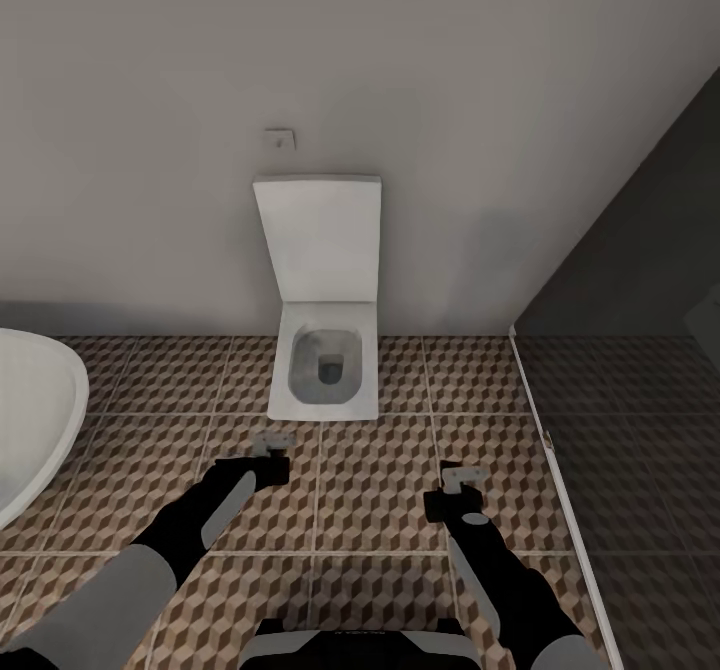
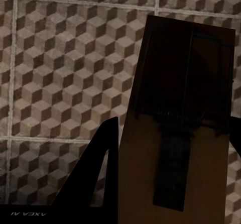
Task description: Take the four mousetraps from the cabinet in the bathroom and place them on the bathroom floor. Make sure all four end up on the same floor surface, and ensure that at least two of them are either under or directly next to the same bathroom sink.
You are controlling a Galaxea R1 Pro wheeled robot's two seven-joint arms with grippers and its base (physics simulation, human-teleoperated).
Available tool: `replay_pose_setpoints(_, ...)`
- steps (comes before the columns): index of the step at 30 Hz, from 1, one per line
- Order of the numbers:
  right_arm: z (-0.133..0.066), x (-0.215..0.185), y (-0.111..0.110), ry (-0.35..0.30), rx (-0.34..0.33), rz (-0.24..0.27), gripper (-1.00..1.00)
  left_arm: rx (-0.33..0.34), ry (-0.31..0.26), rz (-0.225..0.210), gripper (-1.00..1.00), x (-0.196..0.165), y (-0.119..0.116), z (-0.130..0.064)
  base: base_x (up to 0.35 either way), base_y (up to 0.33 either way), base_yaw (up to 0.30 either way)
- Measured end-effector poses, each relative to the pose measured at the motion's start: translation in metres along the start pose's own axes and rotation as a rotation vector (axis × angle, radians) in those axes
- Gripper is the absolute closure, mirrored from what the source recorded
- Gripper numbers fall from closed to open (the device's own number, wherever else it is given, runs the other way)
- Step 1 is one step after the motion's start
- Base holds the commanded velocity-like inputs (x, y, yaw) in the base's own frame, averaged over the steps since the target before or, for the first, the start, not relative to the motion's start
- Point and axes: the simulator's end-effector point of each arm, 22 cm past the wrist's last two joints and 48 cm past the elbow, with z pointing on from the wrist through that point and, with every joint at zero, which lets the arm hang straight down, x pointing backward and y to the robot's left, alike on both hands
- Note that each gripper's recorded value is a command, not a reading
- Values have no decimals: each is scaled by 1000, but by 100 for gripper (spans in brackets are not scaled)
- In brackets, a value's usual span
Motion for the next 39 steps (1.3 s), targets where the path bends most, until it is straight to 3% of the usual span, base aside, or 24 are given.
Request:
replay_pose_setpoints(22, 17, -6, 3, -11, -6, 4, 100, -5, 31, -4, 100, 10, 4, 24, 0, 0, 0)
replay_pose_setpoints(33, 17, -50, 5, -102, -16, 19, 100, -2, 65, -8, 100, 24, 0, 42, 0, 0, 0)
replay_pose_setpoints(39, 24, -51, 7, -104, -21, 19, 100, 0, 83, -10, 100, 32, -2, 52, 0, 0, 0)
